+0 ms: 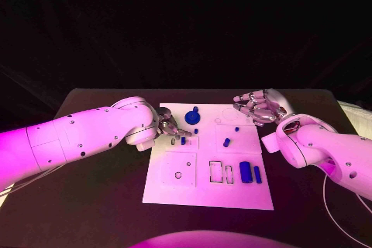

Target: Assemble the parts on the task board

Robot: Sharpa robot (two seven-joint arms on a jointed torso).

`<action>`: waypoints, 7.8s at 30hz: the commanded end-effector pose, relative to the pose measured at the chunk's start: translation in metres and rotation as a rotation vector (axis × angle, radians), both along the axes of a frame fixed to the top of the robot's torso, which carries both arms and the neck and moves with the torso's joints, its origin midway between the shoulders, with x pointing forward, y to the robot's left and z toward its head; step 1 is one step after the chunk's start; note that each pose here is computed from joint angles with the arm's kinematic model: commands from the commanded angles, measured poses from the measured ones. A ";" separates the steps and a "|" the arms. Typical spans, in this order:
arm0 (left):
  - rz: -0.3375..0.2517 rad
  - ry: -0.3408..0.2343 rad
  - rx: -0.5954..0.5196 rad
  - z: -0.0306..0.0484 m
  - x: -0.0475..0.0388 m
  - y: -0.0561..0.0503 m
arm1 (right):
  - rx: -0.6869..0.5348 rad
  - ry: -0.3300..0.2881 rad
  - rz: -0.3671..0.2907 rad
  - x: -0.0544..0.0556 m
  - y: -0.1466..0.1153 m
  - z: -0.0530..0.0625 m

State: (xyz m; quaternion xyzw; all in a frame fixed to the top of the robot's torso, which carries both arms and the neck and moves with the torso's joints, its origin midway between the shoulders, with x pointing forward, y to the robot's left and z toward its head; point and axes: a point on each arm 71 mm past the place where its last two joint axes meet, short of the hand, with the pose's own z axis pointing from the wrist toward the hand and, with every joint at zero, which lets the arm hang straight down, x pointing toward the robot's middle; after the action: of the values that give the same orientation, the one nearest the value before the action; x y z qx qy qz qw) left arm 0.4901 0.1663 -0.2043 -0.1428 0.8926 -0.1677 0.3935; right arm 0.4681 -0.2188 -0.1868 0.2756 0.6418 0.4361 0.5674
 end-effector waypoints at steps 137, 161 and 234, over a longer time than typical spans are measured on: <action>-0.072 0.172 0.274 0.0288 0.0880 0.014 | -0.013 -0.001 0.010 0.000 0.007 -0.006; -0.073 0.200 0.220 0.0278 0.0862 0.011 | -0.011 0.001 0.013 0.000 0.008 -0.007; -0.102 0.141 0.127 0.0066 0.0172 0.020 | -0.011 0.002 0.006 -0.001 0.004 -0.007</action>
State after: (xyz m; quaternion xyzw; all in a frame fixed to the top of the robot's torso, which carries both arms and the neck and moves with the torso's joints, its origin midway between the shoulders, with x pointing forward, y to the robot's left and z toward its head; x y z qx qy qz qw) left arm 0.5077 0.1871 -0.1972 -0.0979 0.9308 -0.1298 0.3273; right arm 0.4676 -0.2161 -0.1935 0.2769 0.6439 0.4305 0.5686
